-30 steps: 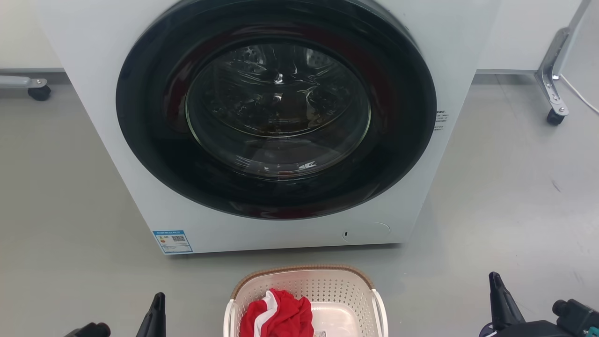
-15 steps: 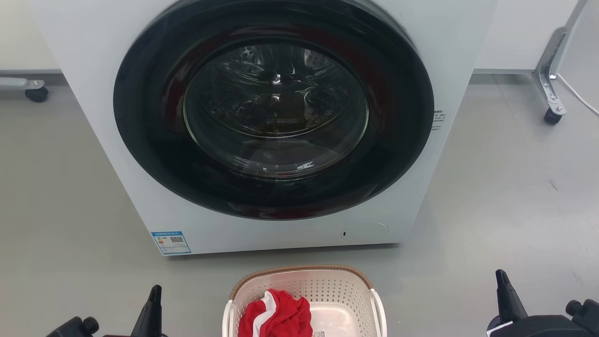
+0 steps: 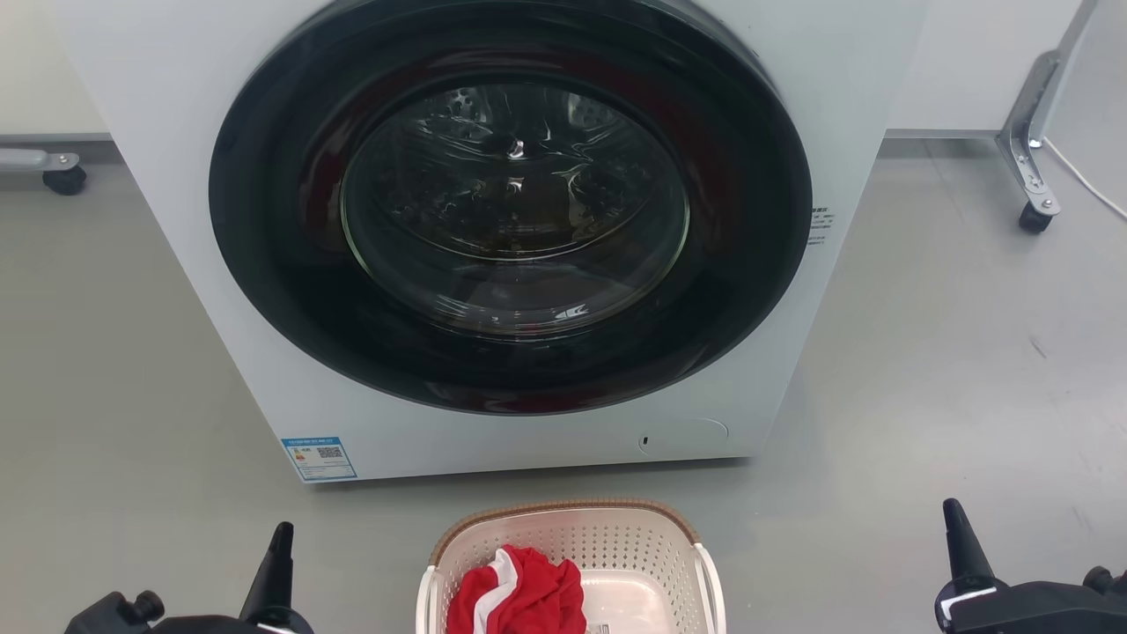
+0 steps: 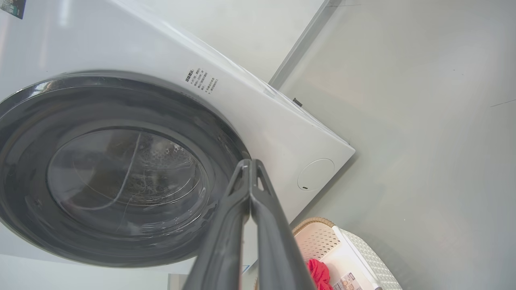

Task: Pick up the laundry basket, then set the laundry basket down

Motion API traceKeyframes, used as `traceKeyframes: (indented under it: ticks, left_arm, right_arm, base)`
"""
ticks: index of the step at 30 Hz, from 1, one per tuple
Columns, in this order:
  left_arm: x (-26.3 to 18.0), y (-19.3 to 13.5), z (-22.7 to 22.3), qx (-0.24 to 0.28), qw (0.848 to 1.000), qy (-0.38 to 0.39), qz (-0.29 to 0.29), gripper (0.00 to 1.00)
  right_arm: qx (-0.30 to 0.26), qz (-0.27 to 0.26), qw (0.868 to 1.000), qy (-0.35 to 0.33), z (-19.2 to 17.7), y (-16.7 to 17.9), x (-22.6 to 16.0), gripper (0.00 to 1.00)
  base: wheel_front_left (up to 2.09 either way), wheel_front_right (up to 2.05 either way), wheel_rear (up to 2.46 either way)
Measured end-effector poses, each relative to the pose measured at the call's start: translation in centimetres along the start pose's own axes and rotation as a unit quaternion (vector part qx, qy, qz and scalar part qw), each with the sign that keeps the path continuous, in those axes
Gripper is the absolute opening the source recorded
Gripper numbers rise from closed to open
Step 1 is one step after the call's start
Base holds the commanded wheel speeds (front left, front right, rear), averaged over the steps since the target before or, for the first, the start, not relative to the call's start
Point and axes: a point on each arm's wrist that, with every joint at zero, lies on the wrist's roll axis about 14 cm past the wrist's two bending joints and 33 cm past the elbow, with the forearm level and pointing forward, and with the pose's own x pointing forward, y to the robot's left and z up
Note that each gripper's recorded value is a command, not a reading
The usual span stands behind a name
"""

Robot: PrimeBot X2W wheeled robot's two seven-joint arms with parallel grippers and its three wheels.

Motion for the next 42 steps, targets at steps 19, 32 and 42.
traceKeyframes:
  ticks: [19,32,42]
  left_arm:
    - [1.0,-0.7,0.8,-0.127,0.992,-0.007,-0.023,0.00]
    - [1.7,-1.4,1.6,-0.216,0.975,-0.014,-0.045,0.00]
    - [2.1,-1.9,2.2,-0.273,0.960,-0.021,-0.059,0.00]
  right_arm:
    - [0.141,0.015,0.990,-0.012,1.4,0.2,0.5,0.00]
    - [0.235,0.033,0.971,-0.023,2.3,0.4,0.6,0.00]
    - [0.291,0.048,0.955,-0.034,3.2,0.6,0.8,0.00]
  base:
    - [0.00,0.00,0.00]
    - [0.00,0.00,0.00]
    - [0.00,0.00,0.00]
